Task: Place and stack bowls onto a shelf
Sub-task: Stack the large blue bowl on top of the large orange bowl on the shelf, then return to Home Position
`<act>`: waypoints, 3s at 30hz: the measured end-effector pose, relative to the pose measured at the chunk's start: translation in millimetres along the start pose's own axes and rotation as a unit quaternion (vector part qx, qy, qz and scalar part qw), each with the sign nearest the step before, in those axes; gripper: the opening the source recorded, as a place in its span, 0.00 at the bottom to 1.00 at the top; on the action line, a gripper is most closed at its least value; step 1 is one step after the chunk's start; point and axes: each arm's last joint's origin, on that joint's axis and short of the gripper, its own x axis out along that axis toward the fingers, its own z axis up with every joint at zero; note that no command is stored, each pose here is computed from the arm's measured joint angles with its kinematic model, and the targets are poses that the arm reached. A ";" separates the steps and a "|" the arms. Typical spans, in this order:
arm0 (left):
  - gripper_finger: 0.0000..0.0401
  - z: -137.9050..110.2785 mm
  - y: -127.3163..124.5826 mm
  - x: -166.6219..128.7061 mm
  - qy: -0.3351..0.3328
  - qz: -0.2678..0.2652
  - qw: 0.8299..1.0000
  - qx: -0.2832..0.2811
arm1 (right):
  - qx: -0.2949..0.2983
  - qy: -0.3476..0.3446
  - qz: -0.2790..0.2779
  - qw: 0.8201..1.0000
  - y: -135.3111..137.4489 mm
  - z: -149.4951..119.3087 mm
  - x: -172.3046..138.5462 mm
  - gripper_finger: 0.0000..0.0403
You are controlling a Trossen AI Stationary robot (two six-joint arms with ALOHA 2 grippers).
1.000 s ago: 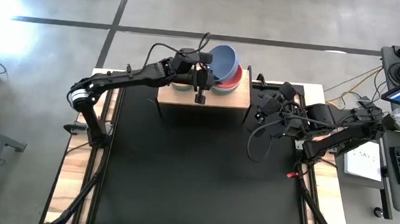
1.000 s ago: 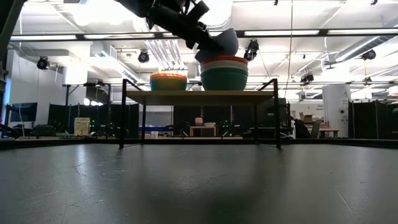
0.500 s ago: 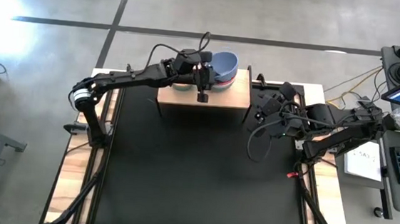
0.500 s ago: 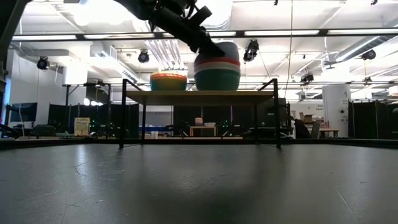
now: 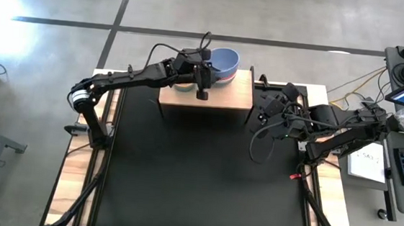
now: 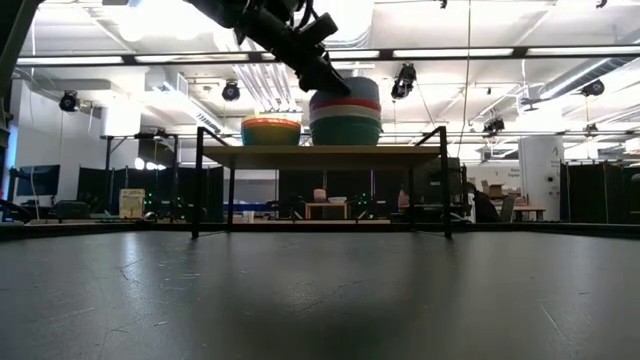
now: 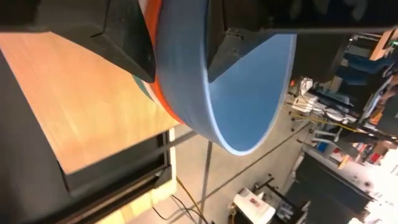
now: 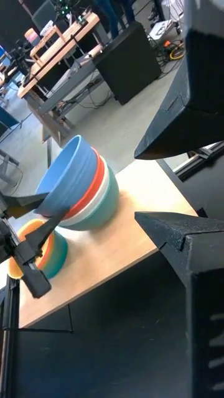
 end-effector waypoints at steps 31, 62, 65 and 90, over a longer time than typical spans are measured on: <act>0.00 7.2 -1.2 -13.9 -0.001 -0.013 1.000 0.018 | 0.017 0.005 0.003 1.000 0.3 -1.4 0.3 0.34; 0.02 31.7 21.3 -16.4 0.070 -0.115 0.991 -0.011 | 0.018 0.027 0.010 0.999 1.1 -7.4 1.5 0.34; 0.05 32.5 23.9 -11.0 0.089 -0.095 0.992 -0.002 | 0.017 0.032 0.009 0.999 0.8 -8.9 1.4 0.34; 0.24 42.8 48.6 -46.5 0.140 -0.094 0.986 -0.015 | 0.011 0.044 0.005 0.999 -0.3 -12.2 1.2 0.34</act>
